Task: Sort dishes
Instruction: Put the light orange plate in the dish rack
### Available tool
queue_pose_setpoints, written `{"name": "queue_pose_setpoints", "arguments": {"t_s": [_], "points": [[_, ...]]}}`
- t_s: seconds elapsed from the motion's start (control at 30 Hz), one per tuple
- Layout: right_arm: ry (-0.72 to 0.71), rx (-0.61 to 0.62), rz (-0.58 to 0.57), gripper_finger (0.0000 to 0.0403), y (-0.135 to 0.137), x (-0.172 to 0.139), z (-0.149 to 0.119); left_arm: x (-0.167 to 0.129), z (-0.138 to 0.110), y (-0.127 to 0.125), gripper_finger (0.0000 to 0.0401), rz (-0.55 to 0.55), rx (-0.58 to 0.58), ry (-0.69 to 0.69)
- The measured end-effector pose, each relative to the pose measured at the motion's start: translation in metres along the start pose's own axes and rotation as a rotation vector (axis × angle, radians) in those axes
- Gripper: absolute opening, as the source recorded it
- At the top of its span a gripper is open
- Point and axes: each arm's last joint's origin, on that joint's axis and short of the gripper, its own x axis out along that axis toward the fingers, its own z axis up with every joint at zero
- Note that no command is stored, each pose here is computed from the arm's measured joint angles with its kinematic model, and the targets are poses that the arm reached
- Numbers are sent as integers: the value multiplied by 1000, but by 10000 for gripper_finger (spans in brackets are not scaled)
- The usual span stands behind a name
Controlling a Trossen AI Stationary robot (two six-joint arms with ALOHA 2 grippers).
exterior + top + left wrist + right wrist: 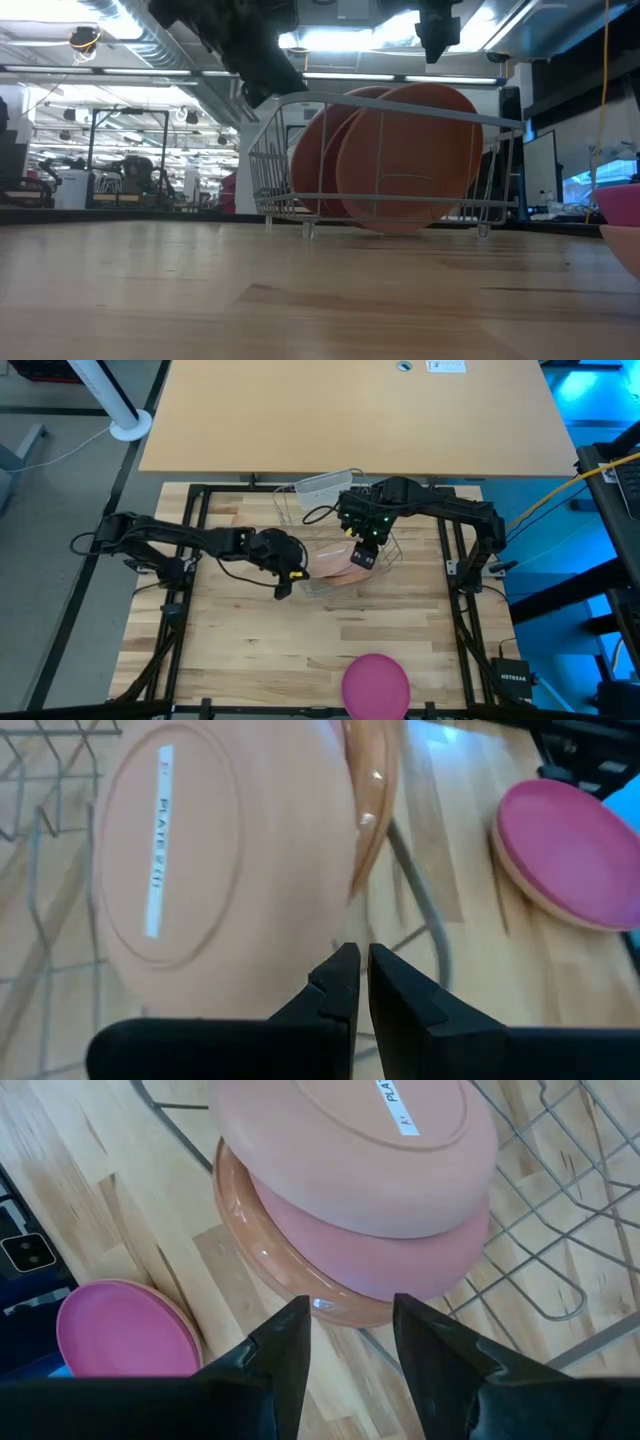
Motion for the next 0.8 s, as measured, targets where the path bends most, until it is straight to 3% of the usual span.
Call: {"name": "queue_pose_setpoints", "arguments": {"t_s": [0.57,0.8], "points": [[-4,6,-6,149,0,0,0,16,-4,11,17,-21,88,25],[-8,7,-7,149,0,0,1,14,7,21,17,5,90,-82]]}}
